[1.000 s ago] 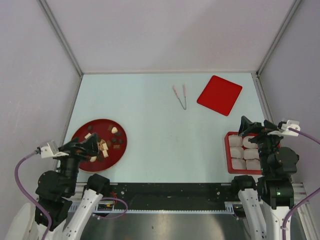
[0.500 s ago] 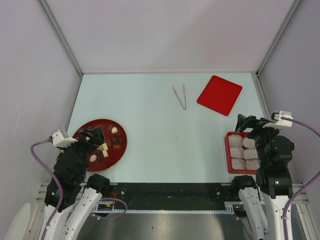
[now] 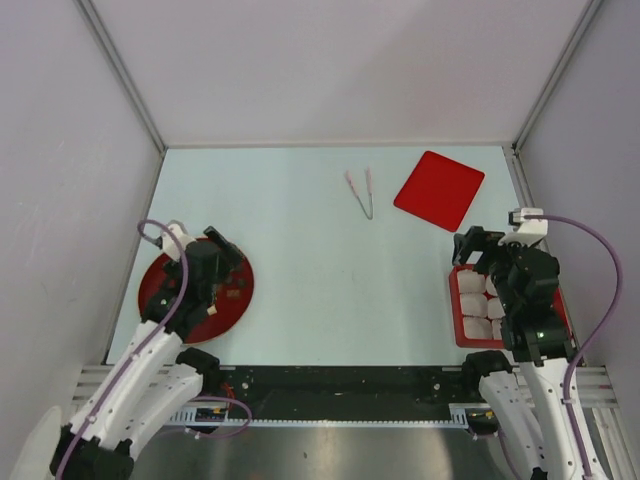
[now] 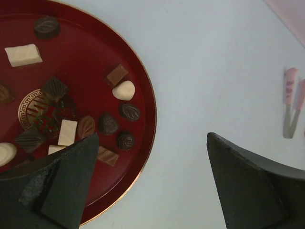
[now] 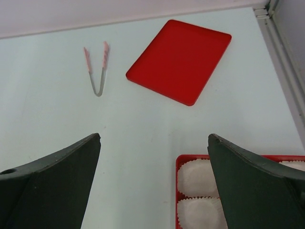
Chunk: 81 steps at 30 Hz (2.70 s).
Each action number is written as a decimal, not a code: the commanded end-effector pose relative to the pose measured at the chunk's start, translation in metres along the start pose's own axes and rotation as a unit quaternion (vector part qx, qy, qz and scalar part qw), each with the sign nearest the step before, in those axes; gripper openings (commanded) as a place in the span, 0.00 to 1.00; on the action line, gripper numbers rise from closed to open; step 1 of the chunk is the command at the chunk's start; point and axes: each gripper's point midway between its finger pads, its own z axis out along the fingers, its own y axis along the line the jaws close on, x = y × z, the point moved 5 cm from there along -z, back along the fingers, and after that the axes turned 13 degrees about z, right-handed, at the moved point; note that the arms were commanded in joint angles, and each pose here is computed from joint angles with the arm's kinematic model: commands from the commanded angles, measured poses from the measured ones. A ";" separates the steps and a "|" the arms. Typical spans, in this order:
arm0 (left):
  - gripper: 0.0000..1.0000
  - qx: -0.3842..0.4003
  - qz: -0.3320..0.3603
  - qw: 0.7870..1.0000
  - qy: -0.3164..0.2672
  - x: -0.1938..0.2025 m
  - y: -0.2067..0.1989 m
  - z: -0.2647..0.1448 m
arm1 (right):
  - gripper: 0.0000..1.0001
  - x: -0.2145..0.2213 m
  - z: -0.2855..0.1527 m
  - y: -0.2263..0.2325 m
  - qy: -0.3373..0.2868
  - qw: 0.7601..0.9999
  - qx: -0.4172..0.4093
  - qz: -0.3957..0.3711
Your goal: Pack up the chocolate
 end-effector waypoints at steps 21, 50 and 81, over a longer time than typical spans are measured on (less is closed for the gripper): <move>1.00 -0.055 0.086 0.967 0.232 0.058 -0.072 0.131 | 1.00 0.012 0.004 -0.002 -0.016 0.999 0.002 -0.044; 1.00 0.138 0.060 0.961 0.234 0.019 -0.241 0.213 | 1.00 0.015 0.013 -0.007 -0.002 0.999 0.042 -0.009; 1.00 0.137 0.226 0.957 -0.122 -0.063 -0.045 -0.011 | 1.00 0.116 0.055 -0.034 0.294 0.926 0.194 0.136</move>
